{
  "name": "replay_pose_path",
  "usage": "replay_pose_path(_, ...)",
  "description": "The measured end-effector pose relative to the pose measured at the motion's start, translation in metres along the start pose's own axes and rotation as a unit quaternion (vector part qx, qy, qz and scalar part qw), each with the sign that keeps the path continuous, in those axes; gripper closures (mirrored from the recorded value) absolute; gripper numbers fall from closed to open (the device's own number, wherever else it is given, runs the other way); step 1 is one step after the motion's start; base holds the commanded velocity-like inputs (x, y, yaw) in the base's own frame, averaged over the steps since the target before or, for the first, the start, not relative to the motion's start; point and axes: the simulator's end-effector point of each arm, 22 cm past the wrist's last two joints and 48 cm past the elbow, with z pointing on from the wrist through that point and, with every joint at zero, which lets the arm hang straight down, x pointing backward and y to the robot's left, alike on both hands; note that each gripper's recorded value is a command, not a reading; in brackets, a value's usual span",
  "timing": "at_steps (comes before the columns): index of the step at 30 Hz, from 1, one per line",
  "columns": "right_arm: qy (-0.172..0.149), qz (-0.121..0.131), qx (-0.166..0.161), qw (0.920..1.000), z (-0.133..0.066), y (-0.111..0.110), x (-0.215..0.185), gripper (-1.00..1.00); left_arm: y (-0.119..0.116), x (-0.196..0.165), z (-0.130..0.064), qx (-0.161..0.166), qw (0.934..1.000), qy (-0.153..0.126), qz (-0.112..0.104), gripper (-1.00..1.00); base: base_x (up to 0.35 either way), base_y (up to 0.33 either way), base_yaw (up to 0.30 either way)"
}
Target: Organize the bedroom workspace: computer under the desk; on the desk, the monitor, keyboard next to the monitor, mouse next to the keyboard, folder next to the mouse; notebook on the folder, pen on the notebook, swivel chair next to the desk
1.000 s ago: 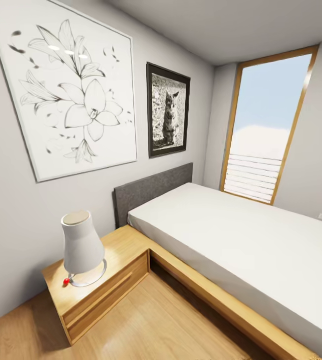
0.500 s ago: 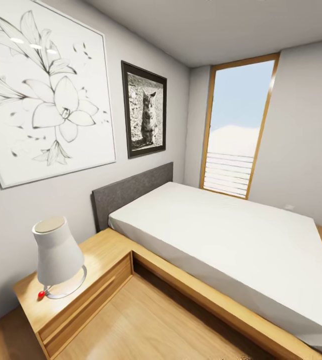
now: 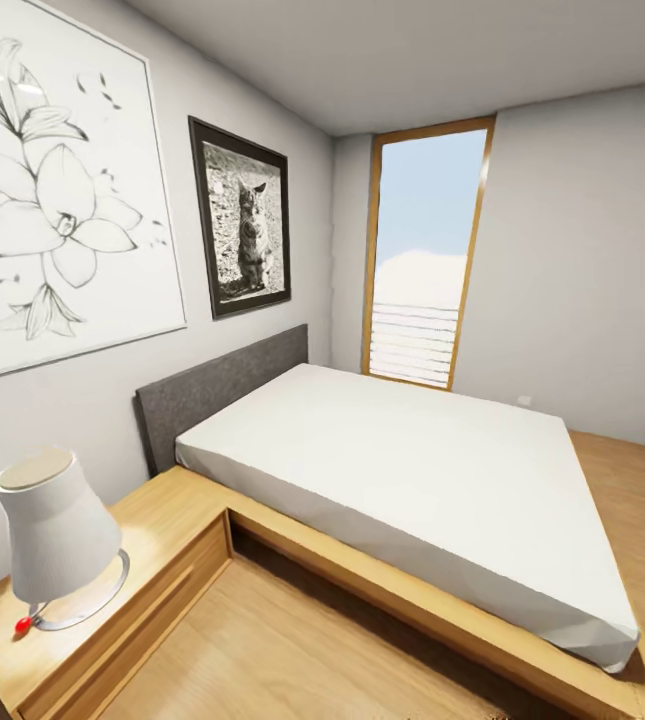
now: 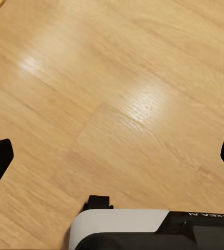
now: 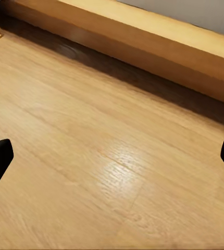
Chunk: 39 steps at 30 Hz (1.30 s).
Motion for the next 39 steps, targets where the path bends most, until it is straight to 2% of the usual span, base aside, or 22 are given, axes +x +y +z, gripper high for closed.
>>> replay_pose_path(26,0.000,-0.001,0.000,1.0000,0.0001,-0.0010,0.0000,-1.00,0.0007,0.0000,0.0000,0.000,1.0000,0.000,0.000,-1.00,0.000,0.000,-0.271)
replay_pose_path(39,-0.001,-0.002,0.000,1.0000,0.0002,-0.0010,-0.0004,-1.00,0.0009,-0.0001,0.0000,-0.001,1.0000,0.000,0.000,-1.00,0.000,0.000,-0.037)
